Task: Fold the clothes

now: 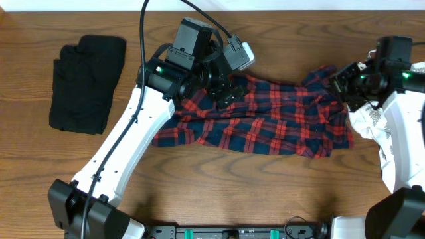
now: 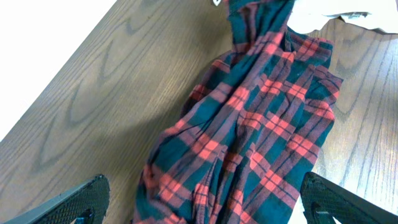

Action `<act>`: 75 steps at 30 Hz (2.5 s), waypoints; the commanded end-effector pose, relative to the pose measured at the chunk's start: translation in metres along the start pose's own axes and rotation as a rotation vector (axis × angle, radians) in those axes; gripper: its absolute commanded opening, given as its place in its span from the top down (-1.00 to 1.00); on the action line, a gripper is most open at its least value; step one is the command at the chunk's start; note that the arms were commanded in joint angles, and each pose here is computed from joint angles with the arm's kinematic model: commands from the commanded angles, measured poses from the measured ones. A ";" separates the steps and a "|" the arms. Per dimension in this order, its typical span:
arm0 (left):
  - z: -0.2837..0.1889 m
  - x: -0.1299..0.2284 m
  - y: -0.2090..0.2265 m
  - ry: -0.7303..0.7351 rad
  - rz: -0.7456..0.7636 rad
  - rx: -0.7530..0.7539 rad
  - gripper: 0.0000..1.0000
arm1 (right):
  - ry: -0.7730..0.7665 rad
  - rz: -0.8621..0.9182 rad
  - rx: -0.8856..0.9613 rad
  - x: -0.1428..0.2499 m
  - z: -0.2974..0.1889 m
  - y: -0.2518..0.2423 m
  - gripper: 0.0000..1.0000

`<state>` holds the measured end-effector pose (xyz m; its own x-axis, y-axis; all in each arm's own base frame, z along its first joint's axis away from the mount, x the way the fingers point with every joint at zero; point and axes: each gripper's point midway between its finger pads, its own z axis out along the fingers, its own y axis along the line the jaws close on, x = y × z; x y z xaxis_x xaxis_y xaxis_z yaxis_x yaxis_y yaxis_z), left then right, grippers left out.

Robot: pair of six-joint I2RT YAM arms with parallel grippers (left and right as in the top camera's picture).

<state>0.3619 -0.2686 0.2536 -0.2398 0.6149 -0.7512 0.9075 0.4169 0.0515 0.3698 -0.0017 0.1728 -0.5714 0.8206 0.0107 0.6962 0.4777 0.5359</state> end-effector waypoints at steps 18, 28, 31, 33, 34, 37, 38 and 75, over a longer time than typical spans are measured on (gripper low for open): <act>-0.009 -0.004 -0.002 0.000 -0.003 -0.010 -0.96 | -0.051 -0.074 0.190 -0.002 -0.014 -0.041 0.97; -0.009 -0.004 -0.002 0.000 -0.003 -0.010 -0.96 | -0.069 -0.163 0.168 -0.007 -0.013 -0.034 0.97; -0.009 -0.004 -0.002 0.000 -0.003 -0.010 -0.96 | -0.068 -0.180 0.164 -0.007 -0.013 -0.032 0.97; -0.009 -0.004 -0.002 0.000 -0.003 -0.010 -0.96 | -0.070 -0.184 0.162 -0.006 -0.012 -0.031 0.97; -0.009 -0.004 -0.002 -0.001 -0.003 -0.010 -0.96 | -0.068 -0.186 0.162 -0.006 -0.012 -0.031 0.98; -0.009 -0.004 -0.002 0.000 -0.003 -0.010 -0.96 | -0.047 -0.192 0.180 0.000 -0.012 -0.034 0.97; -0.009 -0.004 -0.002 0.000 -0.003 -0.010 -0.96 | -0.039 -0.183 0.197 0.003 -0.012 -0.038 0.96; 0.071 0.135 0.151 0.207 -0.575 -0.370 -0.99 | 0.068 -0.655 0.212 0.052 0.007 -0.017 0.28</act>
<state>0.4898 -0.1754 0.1232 -0.6953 0.3745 -0.6134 0.4991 0.8657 -0.0372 0.3339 0.0400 0.1550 -0.9244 0.3415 -0.1697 0.2781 0.9082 0.3128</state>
